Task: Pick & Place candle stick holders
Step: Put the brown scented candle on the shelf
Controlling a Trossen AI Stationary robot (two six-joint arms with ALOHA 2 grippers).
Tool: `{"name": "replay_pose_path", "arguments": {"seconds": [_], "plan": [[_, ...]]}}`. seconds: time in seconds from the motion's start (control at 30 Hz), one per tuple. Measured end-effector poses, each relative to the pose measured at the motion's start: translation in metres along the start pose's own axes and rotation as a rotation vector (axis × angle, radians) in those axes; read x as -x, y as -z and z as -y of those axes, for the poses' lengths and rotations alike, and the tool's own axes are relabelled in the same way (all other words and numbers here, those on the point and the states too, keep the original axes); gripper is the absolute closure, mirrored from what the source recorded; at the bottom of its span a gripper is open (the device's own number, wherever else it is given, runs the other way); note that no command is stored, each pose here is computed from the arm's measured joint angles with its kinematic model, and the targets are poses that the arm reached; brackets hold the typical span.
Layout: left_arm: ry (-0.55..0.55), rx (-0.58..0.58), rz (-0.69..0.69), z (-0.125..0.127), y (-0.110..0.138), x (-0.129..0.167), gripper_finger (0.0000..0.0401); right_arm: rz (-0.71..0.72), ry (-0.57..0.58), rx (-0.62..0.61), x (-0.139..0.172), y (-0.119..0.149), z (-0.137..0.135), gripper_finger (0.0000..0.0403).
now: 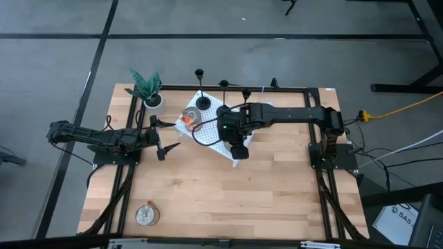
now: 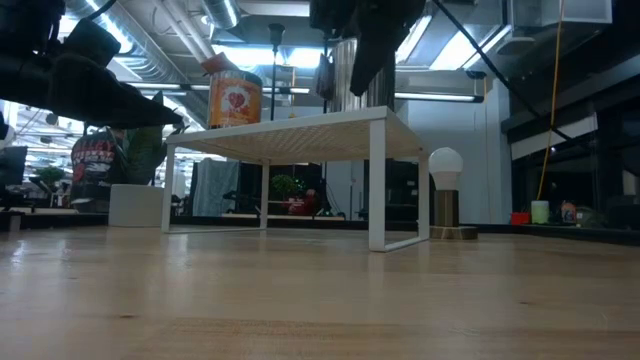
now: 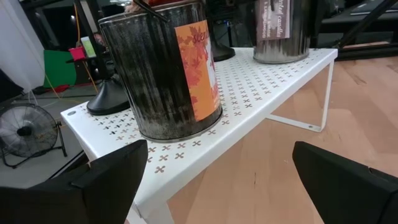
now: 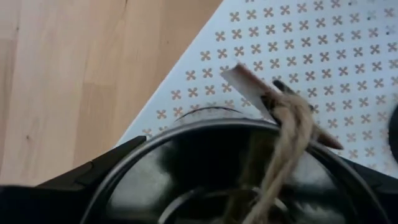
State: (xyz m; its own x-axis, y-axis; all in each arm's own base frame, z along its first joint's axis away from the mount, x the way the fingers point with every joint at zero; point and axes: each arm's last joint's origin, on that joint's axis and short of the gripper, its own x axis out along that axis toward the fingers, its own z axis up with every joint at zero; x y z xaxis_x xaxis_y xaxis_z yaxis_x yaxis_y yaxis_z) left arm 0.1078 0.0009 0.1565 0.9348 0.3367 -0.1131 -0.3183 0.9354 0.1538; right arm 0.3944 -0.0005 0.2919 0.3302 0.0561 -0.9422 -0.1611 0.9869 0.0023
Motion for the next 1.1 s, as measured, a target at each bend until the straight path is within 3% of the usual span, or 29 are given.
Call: {"name": "replay_pose_path", "arguments": {"seconds": [0.47, 0.8, 1.1], "plan": [[0.000, 0.000, 0.000, 0.000, 0.000, 0.000, 0.0001, 0.015, -0.015, -0.018, 0.001, -0.002, 0.000, 0.0039], [0.000, 0.000, 0.000, 0.000, 0.000, 0.000, 0.0001, 0.037, -0.009, -0.063, 0.002, -0.004, 0.001, 0.0009], [0.000, 0.000, 0.000, 0.000, 0.000, 0.000, 0.0001, 0.066, -0.004, -0.040, 0.021, -0.010, 0.000, 0.0004]]}}
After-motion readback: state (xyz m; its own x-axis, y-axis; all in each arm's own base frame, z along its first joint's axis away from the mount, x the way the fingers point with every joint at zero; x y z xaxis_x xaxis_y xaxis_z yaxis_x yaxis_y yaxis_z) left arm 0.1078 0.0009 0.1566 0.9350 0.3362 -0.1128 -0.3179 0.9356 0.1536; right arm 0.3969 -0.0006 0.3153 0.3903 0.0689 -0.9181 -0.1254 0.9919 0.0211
